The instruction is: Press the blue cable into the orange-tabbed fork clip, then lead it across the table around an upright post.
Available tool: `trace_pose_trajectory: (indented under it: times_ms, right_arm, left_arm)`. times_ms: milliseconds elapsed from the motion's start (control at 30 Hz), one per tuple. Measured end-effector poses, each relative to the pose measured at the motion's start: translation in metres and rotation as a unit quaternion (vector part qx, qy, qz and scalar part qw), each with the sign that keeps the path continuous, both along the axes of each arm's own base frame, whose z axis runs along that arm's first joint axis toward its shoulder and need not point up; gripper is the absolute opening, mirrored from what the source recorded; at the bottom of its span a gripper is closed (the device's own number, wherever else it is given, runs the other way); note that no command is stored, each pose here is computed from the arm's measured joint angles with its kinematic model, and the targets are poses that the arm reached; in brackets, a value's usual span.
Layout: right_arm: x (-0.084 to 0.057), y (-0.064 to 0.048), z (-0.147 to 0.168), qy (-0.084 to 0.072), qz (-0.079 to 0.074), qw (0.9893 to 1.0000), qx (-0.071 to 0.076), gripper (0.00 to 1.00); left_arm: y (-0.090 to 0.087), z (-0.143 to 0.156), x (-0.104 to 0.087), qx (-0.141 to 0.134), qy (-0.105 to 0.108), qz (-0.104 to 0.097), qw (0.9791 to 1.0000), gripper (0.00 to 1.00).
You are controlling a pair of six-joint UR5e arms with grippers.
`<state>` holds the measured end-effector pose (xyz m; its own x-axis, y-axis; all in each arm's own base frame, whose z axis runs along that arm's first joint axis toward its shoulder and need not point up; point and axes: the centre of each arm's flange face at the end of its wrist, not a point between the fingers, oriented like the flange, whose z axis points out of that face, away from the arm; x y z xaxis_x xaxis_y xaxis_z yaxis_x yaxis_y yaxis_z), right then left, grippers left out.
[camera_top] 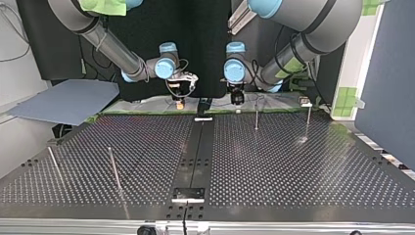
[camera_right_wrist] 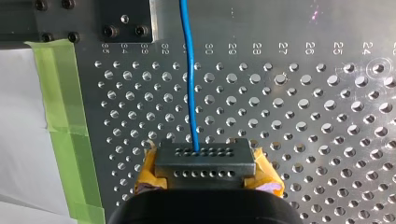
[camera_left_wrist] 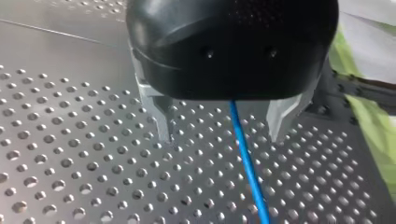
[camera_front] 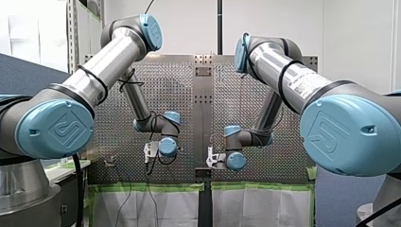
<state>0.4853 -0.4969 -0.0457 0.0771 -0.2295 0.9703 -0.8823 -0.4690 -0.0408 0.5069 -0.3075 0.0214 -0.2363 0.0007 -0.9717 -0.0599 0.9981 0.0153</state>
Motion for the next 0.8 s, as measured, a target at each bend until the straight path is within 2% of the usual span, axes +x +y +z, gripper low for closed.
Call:
trace_pose_trajectory:
  times_ms: [233,267,300,367,400,467,500,567,800]
  right_arm:
    - [0.0002,0.0004,-0.0006,0.0,0.0,1.0,0.0,0.0]
    - [0.0002,0.0005,-0.0007,0.0,0.001,1.0,0.0,0.0]
    - [0.0003,0.0006,-0.0007,0.0,0.001,1.0,0.0,0.0]
    - [0.0003,0.0008,-0.001,0.001,0.001,1.0,0.001,0.0]
    - [0.0002,0.0008,-0.0011,0.001,0.001,1.0,0.001,0.0]
    - [0.0003,0.0009,-0.0012,0.001,0.001,1.0,0.001,0.0]
    - [0.0002,0.0009,-0.0012,0.001,0.001,1.0,0.001,0.0]
    - [0.0002,0.0009,-0.0013,0.001,0.001,1.0,0.001,0.0]
    - [0.0002,0.001,-0.0013,0.001,0.001,1.0,0.002,0.0]
  left_arm:
    - [0.0024,-0.0004,-0.0015,0.037,0.007,0.002,0.9993,1.0]
    - [0.0022,-0.0003,-0.0018,0.041,0.006,0.003,0.9991,0.9]
    - [0.0021,-0.0003,-0.0021,0.043,0.006,0.003,0.999,0.9]
    - [0.0017,-0.0001,-0.0026,0.048,0.006,0.005,0.9988,0.63]
    - [0.0016,-0.0001,-0.0028,0.05,0.006,0.005,0.9987,0.63]
    - [0.0016,-0.0001,-0.003,0.054,0.006,0.005,0.9985,0.24]
    - [0.0019,-0.0001,-0.0031,0.055,0.007,0.006,0.9984,0.24]
    - [0.0025,-0.0001,-0.0035,0.058,0.008,0.009,0.9982,0.0]
    - [0.0057,-0.0011,-0.0053,0.065,0.017,0.015,0.9977,0.0]
